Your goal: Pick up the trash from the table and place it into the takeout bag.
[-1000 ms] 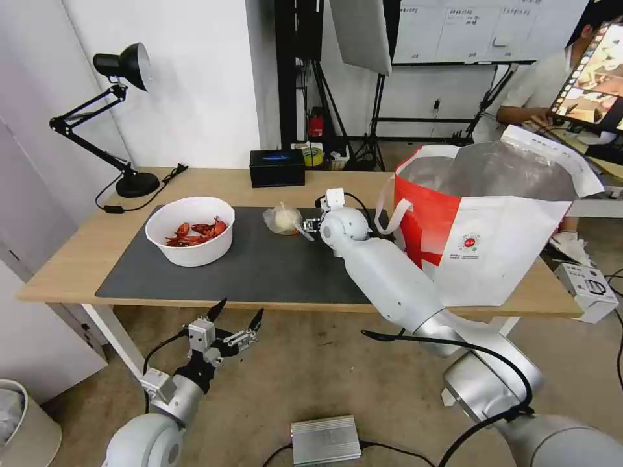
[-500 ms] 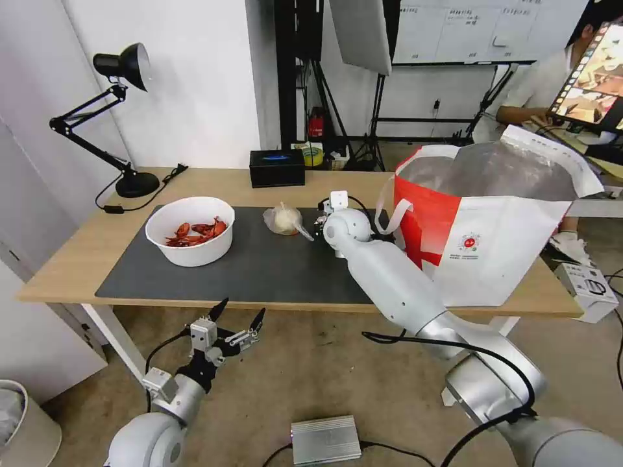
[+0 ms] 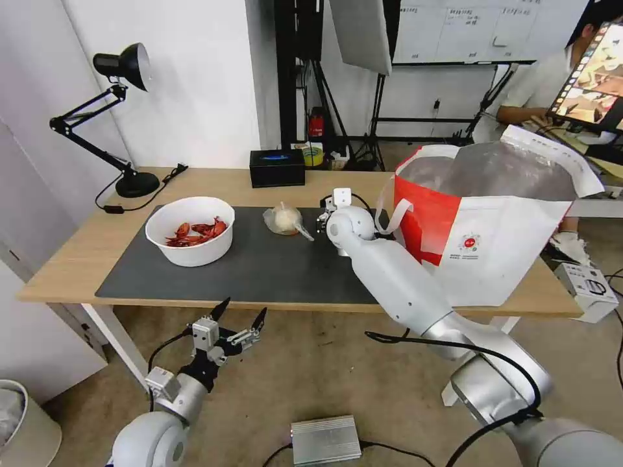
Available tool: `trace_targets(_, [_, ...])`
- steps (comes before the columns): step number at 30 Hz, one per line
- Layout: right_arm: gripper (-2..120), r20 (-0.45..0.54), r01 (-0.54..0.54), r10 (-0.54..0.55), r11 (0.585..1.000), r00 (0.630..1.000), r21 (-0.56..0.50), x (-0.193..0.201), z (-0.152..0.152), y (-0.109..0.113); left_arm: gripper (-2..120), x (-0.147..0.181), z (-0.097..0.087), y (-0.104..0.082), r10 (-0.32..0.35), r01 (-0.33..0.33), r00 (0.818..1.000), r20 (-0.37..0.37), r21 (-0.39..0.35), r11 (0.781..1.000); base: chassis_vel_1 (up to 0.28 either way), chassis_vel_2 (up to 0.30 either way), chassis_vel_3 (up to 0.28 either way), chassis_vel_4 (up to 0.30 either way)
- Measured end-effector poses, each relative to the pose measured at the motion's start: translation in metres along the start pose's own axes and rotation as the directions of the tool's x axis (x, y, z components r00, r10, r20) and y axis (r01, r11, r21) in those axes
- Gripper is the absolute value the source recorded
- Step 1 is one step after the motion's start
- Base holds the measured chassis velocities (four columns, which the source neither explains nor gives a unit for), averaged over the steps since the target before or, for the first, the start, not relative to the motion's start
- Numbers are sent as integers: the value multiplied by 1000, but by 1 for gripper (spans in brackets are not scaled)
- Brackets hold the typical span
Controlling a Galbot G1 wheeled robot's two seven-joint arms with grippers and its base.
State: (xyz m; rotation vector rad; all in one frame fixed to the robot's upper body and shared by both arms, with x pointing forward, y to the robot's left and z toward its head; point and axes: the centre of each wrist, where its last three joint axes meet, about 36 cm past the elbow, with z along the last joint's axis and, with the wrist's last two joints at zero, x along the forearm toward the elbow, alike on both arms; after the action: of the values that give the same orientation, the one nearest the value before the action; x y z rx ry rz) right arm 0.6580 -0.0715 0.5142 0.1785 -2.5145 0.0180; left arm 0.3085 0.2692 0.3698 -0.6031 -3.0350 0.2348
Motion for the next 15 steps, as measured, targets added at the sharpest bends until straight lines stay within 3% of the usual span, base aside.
trace_targets(15, [0,197,101,-102,995,975,14,82,-6,-7,100,3,1,-3,-5,5,1000,-3,3,1000,0,0,0,0])
